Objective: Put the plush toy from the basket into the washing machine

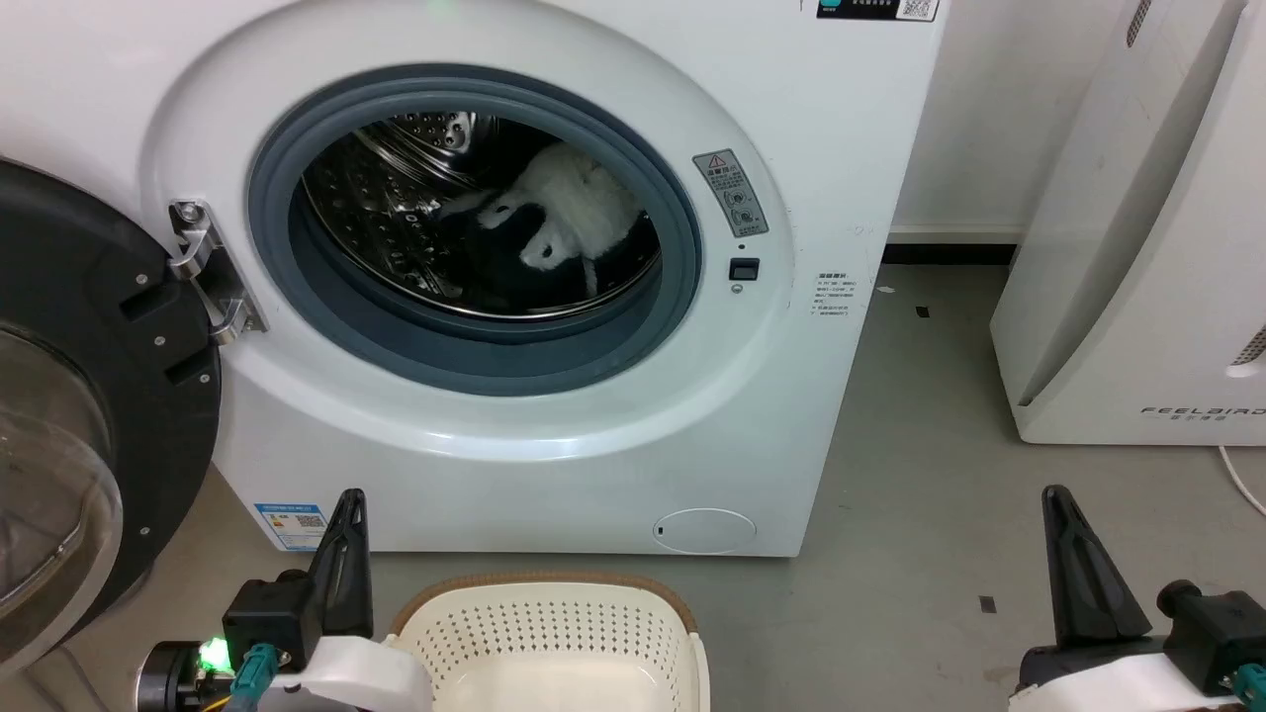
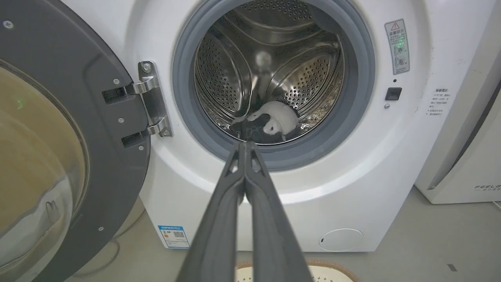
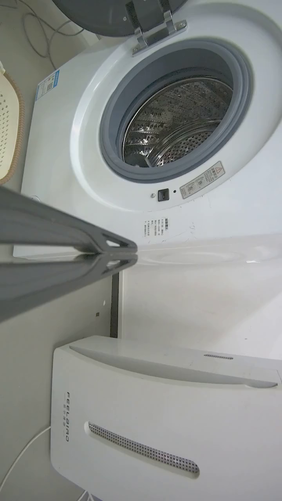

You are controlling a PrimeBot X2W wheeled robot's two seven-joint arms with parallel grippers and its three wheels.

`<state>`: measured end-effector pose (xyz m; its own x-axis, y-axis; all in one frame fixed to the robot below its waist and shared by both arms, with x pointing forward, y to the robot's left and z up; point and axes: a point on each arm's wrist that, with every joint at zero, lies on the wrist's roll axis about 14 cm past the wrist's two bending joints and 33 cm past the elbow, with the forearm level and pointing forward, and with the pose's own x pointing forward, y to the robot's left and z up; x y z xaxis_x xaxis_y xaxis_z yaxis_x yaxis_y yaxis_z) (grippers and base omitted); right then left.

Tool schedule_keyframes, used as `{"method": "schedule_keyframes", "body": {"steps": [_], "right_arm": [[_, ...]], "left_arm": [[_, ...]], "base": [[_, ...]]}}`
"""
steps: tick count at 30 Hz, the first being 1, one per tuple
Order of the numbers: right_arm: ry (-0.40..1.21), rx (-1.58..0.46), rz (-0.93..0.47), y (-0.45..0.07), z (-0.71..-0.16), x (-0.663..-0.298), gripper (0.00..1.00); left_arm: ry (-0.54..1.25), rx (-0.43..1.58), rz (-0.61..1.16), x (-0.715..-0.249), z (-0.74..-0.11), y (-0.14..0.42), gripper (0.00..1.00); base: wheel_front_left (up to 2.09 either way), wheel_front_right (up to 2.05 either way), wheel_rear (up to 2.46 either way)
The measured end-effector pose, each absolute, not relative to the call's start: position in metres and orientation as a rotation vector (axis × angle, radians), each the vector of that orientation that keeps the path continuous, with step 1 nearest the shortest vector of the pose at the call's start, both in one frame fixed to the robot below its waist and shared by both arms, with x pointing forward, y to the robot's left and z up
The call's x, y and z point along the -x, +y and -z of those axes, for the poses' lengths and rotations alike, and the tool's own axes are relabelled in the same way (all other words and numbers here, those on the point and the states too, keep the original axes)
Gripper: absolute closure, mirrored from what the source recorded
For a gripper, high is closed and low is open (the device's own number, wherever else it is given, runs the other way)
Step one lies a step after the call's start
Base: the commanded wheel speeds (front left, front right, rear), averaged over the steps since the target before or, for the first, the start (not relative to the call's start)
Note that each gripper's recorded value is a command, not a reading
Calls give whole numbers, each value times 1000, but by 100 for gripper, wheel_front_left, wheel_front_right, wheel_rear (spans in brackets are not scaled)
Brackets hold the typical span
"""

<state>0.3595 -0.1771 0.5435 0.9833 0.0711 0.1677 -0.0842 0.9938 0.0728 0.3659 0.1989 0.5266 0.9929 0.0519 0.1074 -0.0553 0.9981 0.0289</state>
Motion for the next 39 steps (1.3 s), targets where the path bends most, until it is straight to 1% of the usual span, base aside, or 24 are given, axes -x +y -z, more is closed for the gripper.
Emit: {"method": "schedule_keyframes", "body": {"steps": [39], "right_arm": [[-89,-35,-100,-170,-534,-363,100]], "left_arm": [[-68,-33,-37,-370,-528,192,100]], "base": [[0,0,0]]}}
